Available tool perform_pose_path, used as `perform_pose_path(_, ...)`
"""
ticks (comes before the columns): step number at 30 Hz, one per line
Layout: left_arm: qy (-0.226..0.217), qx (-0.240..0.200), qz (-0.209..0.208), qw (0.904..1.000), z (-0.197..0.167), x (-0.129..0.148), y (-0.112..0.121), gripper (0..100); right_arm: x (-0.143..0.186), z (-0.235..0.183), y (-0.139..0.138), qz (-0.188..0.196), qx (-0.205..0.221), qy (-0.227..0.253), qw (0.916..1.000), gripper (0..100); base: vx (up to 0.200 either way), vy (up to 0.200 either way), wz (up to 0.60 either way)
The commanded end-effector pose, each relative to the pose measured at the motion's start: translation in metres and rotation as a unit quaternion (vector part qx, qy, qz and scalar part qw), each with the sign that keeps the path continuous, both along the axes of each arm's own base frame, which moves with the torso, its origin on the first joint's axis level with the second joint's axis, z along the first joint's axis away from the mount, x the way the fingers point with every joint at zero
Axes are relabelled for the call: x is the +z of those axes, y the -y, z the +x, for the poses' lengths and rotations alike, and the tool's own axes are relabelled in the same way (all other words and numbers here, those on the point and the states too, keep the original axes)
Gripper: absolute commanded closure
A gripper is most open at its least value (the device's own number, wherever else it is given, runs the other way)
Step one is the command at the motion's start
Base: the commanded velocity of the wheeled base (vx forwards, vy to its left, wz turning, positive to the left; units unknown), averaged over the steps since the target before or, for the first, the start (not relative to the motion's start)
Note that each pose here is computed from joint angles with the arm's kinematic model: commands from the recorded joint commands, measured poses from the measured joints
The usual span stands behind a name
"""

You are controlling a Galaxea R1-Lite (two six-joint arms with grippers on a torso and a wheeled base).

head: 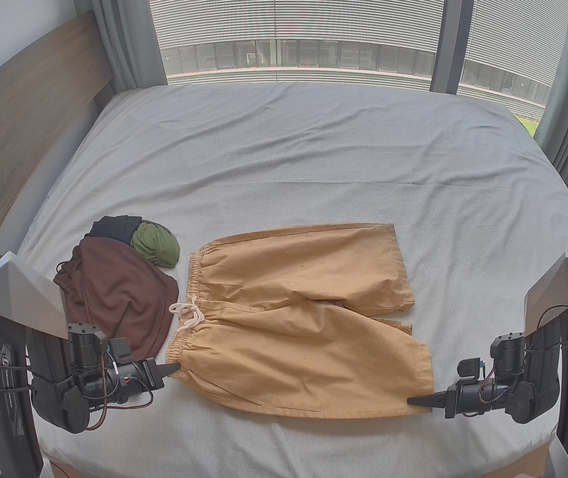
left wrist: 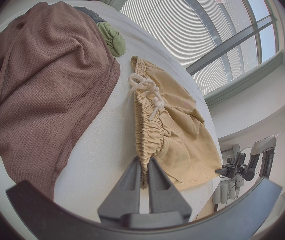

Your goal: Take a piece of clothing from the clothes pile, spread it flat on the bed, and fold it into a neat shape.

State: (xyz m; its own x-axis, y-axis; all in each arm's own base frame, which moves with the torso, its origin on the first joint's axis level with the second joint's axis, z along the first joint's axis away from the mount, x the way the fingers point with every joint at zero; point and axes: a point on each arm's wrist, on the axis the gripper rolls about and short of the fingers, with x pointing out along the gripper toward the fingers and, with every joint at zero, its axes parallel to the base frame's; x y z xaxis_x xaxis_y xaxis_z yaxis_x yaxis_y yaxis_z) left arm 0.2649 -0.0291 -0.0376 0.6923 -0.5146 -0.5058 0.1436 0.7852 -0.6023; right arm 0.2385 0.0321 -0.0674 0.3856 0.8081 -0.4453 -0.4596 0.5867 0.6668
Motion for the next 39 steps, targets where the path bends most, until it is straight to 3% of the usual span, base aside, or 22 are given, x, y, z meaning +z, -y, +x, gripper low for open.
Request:
perform_pose_path(1,-0.002,0.001,0.0,1.0,0.0,-0.001,0.0,100,0.0,0.0,0.0,0.0,0.001,-0.001,1.0,100,0.0,0.0,0.0)
perform_pose_path(18,-0.01,0.006,0.0,0.9999,-0.003,-0.002,-0.003,100,0.0,-0.002,0.0,0.0,0.001,-0.005,1.0,100,0.0,0.0,0.0)
perform_pose_path(19,-0.013,0.006,0.0,0.9999,-0.004,-0.003,-0.003,100,0.0,-0.002,0.0,0.0,0.001,-0.004,1.0,0,0.0,0.0,0.0)
perform_pose_path(20,-0.014,0.006,0.0,0.9999,-0.005,-0.003,-0.003,100,0.0,-0.002,0.0,0.0,0.0,-0.004,1.0,0,0.0,0.0,0.0)
perform_pose_path(21,-0.013,0.005,0.0,0.9999,-0.004,-0.003,-0.003,0,0.0,-0.002,0.0,-0.001,-0.001,-0.004,1.0,0,0.0,0.0,0.0)
perform_pose_path(28,0.005,0.017,-0.006,0.9998,0.005,0.002,-0.007,0,0.0,0.001,0.003,0.0,-0.007,0.001,1.0,0,0.0,0.0,0.0)
perform_pose_path(33,0.018,0.016,-0.006,0.9997,0.011,0.003,-0.005,0,0.001,0.026,0.017,0.004,-0.042,0.041,0.9983,0,0.0,0.0,0.0)
perform_pose_path(39,0.022,0.014,-0.006,0.9996,0.012,0.003,-0.004,0,0.005,0.057,0.02,0.02,-0.091,0.055,0.9941,0,0.0,0.0,0.0)
